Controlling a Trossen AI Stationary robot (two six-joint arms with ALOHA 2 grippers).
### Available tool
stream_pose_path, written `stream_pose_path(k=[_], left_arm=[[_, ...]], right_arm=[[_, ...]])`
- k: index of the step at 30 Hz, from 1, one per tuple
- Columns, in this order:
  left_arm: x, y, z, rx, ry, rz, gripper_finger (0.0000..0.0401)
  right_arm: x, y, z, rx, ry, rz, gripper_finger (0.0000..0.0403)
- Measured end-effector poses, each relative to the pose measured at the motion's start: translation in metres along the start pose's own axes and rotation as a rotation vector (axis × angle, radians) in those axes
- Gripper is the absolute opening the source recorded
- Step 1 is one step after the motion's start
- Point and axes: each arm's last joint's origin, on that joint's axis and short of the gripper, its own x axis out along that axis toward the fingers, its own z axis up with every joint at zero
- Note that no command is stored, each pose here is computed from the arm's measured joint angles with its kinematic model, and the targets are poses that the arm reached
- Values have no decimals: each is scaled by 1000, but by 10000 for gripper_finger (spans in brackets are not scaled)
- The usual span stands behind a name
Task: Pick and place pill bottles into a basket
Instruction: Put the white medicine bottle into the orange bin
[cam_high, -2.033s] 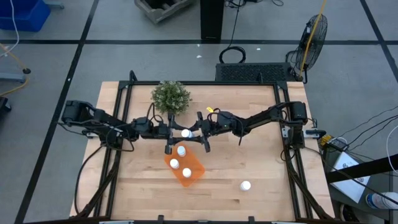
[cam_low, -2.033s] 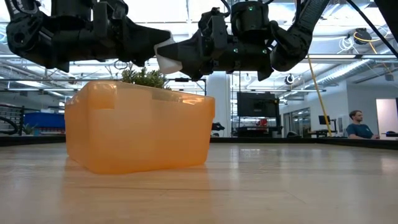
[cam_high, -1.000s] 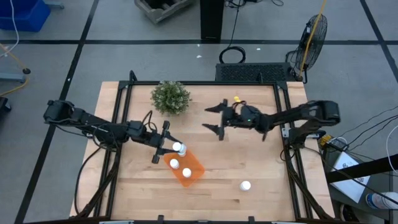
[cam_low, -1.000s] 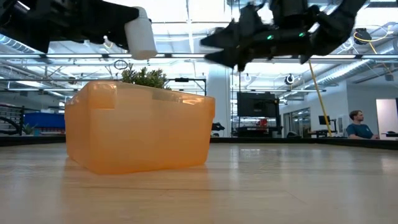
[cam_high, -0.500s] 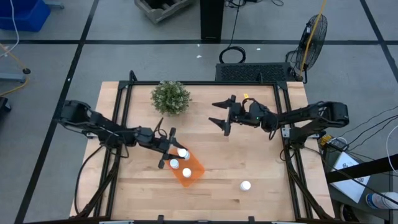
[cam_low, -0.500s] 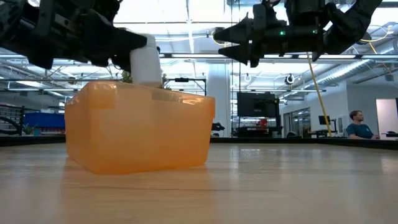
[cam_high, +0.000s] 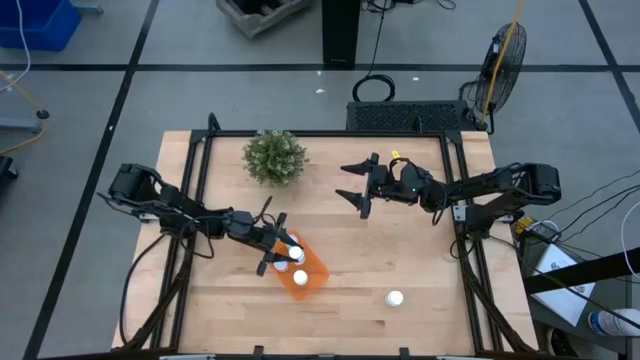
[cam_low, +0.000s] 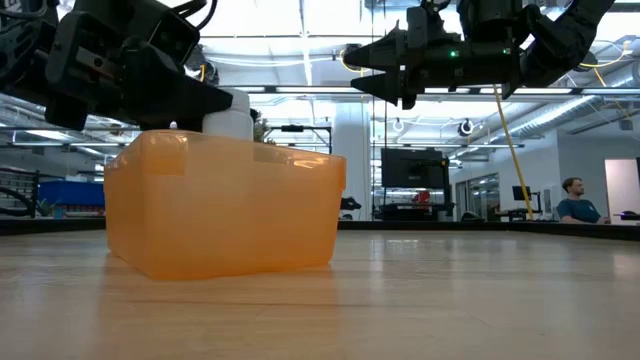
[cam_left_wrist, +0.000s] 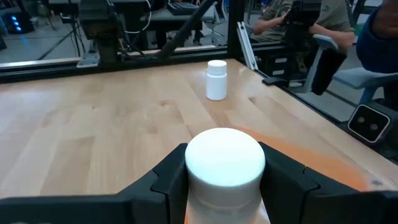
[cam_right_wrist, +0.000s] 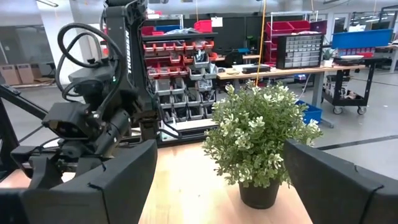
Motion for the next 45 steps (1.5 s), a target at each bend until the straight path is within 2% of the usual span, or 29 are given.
stream_pose_path(k=[9, 19, 35, 37, 41, 45], left_arm=[[6, 1, -9, -14, 36, -4, 159], [24, 2, -18, -15, 77, -62, 159], [26, 2, -21, 29, 85, -77, 159], [26, 2, -21, 27, 86, -59, 189], [26, 3, -21, 24, 87, -52, 273], [26, 2, -21, 18, 88, -51, 313]], right_arm=[[0, 0, 0, 0, 1, 0, 338], [0, 0, 0, 0, 2, 0, 338], [0, 0, 0, 0, 3, 0, 337], [0, 0, 0, 0, 3, 1, 337], [0, 0, 0, 0, 3, 1, 337], [0, 0, 0, 0, 3, 1, 337]])
